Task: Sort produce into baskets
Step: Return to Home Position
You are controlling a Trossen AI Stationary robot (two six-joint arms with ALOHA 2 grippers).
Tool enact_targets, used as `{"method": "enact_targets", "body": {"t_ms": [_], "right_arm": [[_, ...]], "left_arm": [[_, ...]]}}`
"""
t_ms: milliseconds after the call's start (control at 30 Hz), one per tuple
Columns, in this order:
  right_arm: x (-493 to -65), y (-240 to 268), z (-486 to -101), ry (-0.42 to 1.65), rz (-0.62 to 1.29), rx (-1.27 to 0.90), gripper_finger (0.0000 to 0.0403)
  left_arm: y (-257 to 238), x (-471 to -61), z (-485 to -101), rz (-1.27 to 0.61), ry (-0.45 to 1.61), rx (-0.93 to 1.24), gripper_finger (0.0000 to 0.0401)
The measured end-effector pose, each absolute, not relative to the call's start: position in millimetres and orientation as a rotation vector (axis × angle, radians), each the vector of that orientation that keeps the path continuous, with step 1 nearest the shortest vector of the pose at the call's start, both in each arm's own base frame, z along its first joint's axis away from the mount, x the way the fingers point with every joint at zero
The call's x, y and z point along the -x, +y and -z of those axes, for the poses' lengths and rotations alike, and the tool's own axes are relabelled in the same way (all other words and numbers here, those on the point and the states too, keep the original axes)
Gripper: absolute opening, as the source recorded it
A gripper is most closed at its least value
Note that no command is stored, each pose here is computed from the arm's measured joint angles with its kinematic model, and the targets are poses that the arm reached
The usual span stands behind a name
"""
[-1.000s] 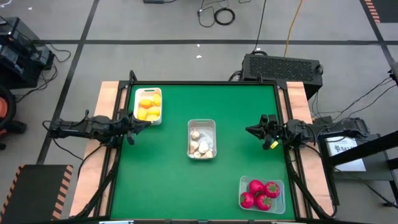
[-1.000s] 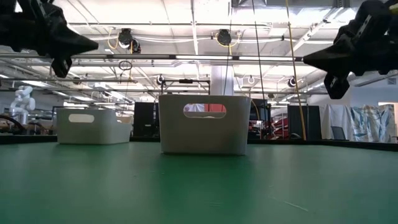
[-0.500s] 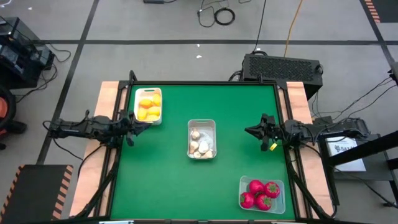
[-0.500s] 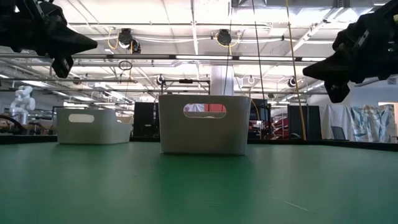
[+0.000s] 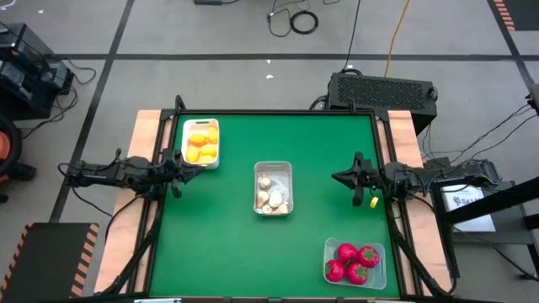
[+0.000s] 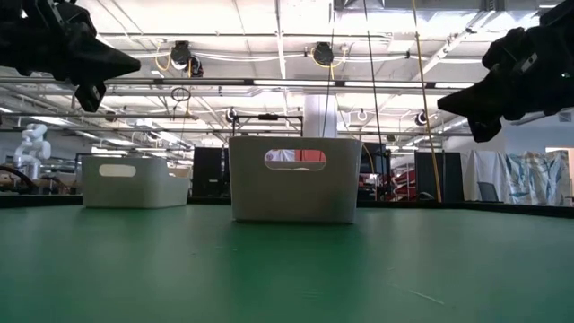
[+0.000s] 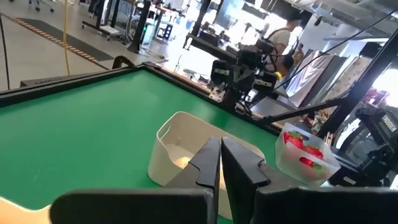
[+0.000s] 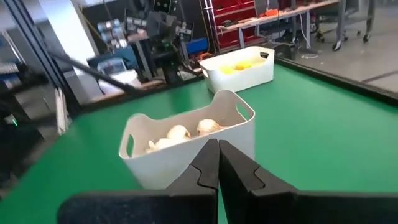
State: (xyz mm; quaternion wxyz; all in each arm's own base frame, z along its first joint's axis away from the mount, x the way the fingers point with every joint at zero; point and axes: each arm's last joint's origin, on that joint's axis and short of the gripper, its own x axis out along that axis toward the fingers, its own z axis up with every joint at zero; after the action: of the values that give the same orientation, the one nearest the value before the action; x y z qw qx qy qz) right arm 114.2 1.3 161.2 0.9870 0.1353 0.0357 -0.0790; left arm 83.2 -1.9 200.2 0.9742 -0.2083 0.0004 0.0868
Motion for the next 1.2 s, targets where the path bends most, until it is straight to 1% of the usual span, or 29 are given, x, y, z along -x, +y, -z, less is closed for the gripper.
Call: {"method": "enact_targets", "body": {"t_ms": [100, 200, 333, 567, 733, 1200], "right_arm": [[-113.9, 1.3, -158.3, 0.106, 0.16, -0.215, 0.0], [-113.8, 1.3, -157.4, 0.116, 0.16, -0.205, 0.0], [-113.8, 1.3, -157.3, 0.117, 0.161, -0.204, 0.0], [-113.8, 1.3, -157.3, 0.117, 0.161, -0.204, 0.0], [-113.8, 1.3, -157.3, 0.117, 0.161, -0.204, 0.0], [-113.8, 1.2, -157.3, 0.117, 0.161, -0.204, 0.0]], "left_arm": [[-1.7, -82.8, -194.2, -0.193, 0.063, 0.39, 0.0025], [-1.5, -81.1, -183.9, -0.211, 0.174, 0.313, 0.0026], [-1.1, -79.4, -177.1, -0.226, 0.245, 0.286, 0.0027], [2.8, -78.4, -177.6, -0.357, 0.227, 0.204, 0.0027], [3.2, -78.7, -179.1, -0.378, 0.192, 0.296, 0.0027], [2.9, -79.0, -179.2, -0.371, 0.192, 0.298, 0.0028]]}}
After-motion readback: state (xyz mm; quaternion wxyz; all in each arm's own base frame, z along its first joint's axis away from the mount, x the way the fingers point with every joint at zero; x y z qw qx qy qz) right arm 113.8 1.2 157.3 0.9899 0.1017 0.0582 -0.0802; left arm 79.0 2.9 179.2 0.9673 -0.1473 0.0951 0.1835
